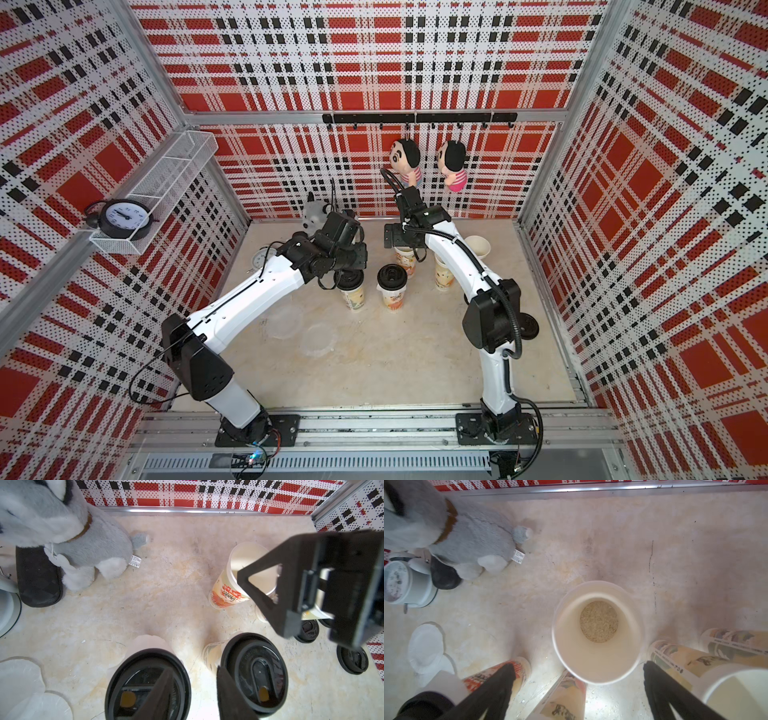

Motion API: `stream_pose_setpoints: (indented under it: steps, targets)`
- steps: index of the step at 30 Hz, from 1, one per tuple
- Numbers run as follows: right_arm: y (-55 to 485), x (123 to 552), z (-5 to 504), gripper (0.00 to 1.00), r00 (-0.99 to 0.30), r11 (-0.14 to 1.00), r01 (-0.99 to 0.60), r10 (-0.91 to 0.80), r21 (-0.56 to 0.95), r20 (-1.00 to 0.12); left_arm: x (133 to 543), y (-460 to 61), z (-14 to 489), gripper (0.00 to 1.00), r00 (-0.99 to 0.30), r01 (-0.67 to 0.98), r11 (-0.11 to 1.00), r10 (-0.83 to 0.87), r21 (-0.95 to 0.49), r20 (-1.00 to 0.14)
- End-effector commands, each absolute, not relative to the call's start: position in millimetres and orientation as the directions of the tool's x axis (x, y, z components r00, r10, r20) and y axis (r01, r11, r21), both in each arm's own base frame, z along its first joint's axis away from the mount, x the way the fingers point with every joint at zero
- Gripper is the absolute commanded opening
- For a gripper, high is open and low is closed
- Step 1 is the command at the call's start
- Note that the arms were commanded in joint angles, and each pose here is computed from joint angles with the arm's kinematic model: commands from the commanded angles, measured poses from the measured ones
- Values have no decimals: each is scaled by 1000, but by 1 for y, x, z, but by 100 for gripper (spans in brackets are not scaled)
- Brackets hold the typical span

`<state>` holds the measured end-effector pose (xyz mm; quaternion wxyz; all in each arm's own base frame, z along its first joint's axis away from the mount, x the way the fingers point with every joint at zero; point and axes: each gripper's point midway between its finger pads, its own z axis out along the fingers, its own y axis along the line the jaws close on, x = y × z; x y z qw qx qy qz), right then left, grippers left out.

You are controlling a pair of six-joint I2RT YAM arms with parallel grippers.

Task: Put the leak-proof paper on the milk tea cups
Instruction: Pick up the cup at the center of the board.

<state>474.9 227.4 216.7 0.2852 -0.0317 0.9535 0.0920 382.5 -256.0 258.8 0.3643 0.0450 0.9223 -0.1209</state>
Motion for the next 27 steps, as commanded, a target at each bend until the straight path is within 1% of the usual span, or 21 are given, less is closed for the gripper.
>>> stream_pose_setpoints:
  steps: [1,9,27]
  targets:
    - [218,477,213,100,-846,988,-101,-23,119,-533,382,-250,275,41,-703,161,962,-44,-219,-709]
    - [222,485,197,100,-858,987,-96,-16,129,-513,381,-245,275,44,-702,150,964,-51,-218,-710]
    - [220,513,168,100,-868,992,-66,-6,104,-497,378,-232,271,45,-708,128,968,-64,-217,-704]
